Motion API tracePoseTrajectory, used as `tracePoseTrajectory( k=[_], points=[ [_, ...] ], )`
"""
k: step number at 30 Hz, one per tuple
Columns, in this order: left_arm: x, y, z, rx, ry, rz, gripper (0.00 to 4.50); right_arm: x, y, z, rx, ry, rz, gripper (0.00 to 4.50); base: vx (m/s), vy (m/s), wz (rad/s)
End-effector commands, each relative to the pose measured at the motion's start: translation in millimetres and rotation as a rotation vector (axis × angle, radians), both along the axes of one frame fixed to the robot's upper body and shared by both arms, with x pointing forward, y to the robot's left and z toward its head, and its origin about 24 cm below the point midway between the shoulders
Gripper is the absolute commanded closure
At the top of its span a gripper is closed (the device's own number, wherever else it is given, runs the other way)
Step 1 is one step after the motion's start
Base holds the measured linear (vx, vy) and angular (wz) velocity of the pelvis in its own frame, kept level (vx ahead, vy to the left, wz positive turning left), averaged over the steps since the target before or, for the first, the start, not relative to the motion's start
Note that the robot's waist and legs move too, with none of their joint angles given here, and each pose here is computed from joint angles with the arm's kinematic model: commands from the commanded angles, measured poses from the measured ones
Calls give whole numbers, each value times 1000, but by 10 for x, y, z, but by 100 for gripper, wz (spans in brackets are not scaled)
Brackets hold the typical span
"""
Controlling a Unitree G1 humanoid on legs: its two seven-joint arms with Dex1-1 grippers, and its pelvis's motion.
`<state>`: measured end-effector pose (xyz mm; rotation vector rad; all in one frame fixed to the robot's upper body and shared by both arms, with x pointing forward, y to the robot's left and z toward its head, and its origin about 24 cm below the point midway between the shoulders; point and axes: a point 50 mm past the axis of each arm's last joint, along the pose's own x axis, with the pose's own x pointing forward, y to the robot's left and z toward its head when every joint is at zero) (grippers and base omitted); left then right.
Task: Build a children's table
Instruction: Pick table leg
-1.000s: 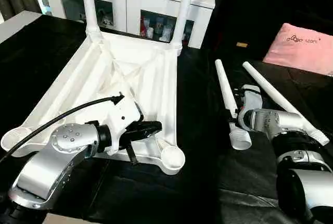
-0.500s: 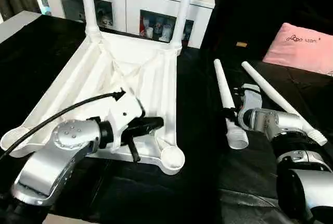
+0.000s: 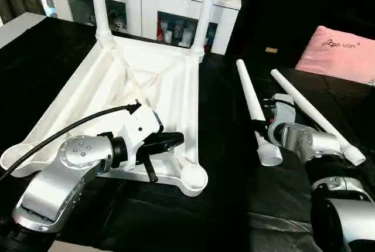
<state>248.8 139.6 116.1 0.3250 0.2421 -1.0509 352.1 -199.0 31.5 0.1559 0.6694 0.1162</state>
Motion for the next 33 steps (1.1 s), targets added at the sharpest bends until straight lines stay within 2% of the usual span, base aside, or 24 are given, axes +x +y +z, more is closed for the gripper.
tracePoseTrajectory(
  k=[1,9,12,13,16,17,18,20,22,25,27,30,32,33],
  points=[
    [1,-16,-11,2,-6,0,450,-44,16,-55,17,0,-2,266,0,0,0],
    [84,-17,1,-19,-47,57,450,3,112,78,102,-65,-1,266,0,0,0],
    [156,-22,32,-48,-82,105,450,32,156,189,165,-113,-7,266,0,0,0],
    [218,-26,74,-85,-106,153,450,49,188,297,218,-156,-1,266,0,0,0],
    [298,-26,143,-134,-139,213,450,71,227,437,300,-214,6,266,0,0,0],
    [377,-24,243,-223,-140,274,450,81,317,637,466,-310,58,266,0,0,0],
    [381,-24,249,-228,-140,277,450,80,322,647,476,-315,62,266,0,0,0],
    [466,-40,406,-361,-121,318,450,21,423,887,694,-434,181,266,0,0,0],
    [494,-49,463,-404,-118,319,450,-19,459,952,744,-468,238,266,0,0,0],
    [610,-103,685,-601,-90,331,450,-200,626,1115,884,-525,419,266,0,0,0],
    [630,-127,728,-654,-63,324,409,-246,668,1137,895,-533,462,266,0,0,0],
    [650,-183,803,-765,-4,308,404,-313,715,1156,919,-542,516,266,0,0,0],
    [645,-268,844,-848,71,260,389,-356,750,1165,940,-547,547,266,0,0,0],
    [634,-302,849,-866,94,238,364,-372,759,1170,949,-548,562,266,0,0,0]
  ],
)
